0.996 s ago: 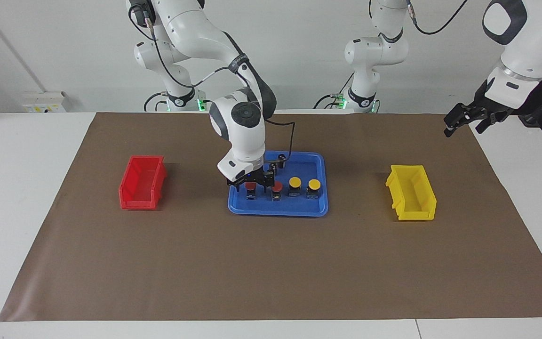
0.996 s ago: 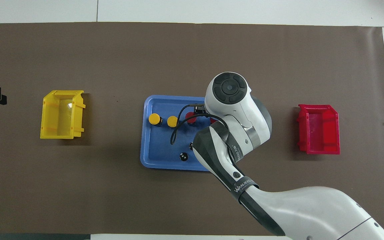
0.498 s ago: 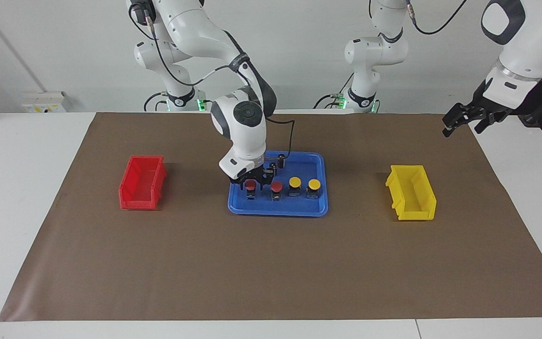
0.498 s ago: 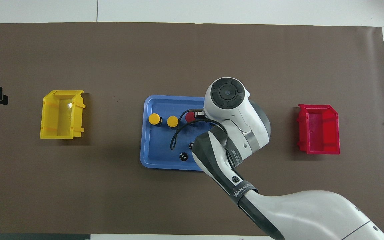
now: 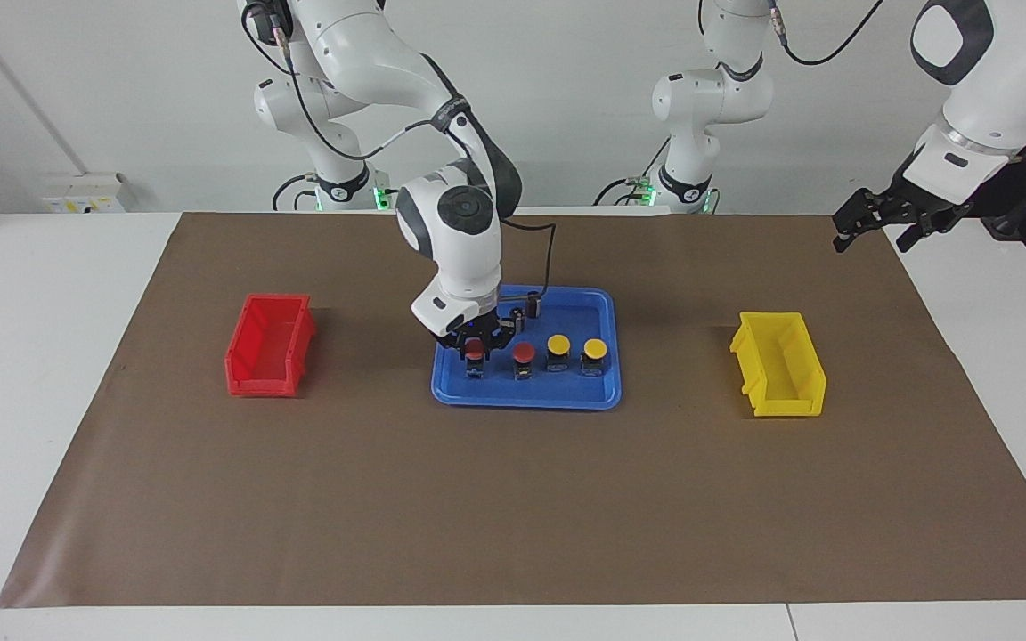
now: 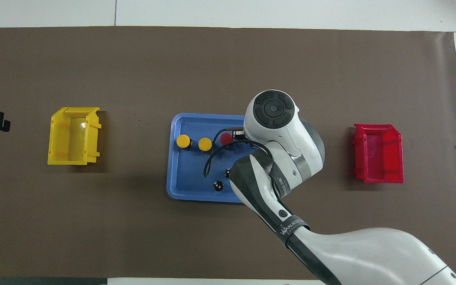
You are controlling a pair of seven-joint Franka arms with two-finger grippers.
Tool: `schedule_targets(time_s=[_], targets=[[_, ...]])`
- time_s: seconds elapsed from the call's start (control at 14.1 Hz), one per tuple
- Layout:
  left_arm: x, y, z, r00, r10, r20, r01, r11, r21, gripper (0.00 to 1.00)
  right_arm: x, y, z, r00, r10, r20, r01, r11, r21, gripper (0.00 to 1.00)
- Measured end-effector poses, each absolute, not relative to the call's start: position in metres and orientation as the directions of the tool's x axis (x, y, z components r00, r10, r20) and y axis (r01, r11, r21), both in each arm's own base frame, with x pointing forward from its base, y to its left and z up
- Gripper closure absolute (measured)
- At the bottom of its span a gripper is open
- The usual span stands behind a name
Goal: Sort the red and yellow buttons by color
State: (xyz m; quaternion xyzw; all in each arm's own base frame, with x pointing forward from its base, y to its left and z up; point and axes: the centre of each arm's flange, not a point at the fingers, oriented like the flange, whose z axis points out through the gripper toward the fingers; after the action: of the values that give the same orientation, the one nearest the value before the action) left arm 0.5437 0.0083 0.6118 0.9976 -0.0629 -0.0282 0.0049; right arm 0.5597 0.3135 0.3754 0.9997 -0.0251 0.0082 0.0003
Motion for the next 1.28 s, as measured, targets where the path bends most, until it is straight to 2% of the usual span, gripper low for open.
schedule_targets(time_s=[0.21, 0.36, 0.5, 0.78, 1.28], targets=[[0.543, 0.009, 0.613, 0.99, -0.132, -0.054, -0.131, -0.991, 0.013, 0.0, 0.57, 0.253, 0.437, 1.0, -0.025, 0.006, -0.025, -1.0, 0.015, 0.59], [0.543, 0.008, 0.613, 0.99, -0.134, -0.054, -0.134, -0.991, 0.013, 0.0, 0.569, 0.163, 0.481, 1.0, 0.005, -0.03, 0.006, -1.0, 0.031, 0.59], [0.543, 0.009, 0.613, 0.989, -0.135, -0.053, -0.134, -0.991, 0.013, 0.0, 0.551, 0.075, 0.503, 0.998, 0.043, -0.042, 0.044, -0.999, 0.018, 0.59], [0.543, 0.009, 0.613, 0.989, -0.135, -0.053, -0.134, -0.991, 0.012, 0.0, 0.498, -0.053, 0.477, 0.995, 0.071, -0.069, 0.069, -0.997, -0.04, 0.59], [0.543, 0.01, 0.612, 0.989, -0.134, -0.055, -0.133, -0.991, 0.012, 0.0, 0.476, -0.046, 0.398, 0.995, 0.104, -0.002, 0.104, -0.994, -0.022, 0.59]])
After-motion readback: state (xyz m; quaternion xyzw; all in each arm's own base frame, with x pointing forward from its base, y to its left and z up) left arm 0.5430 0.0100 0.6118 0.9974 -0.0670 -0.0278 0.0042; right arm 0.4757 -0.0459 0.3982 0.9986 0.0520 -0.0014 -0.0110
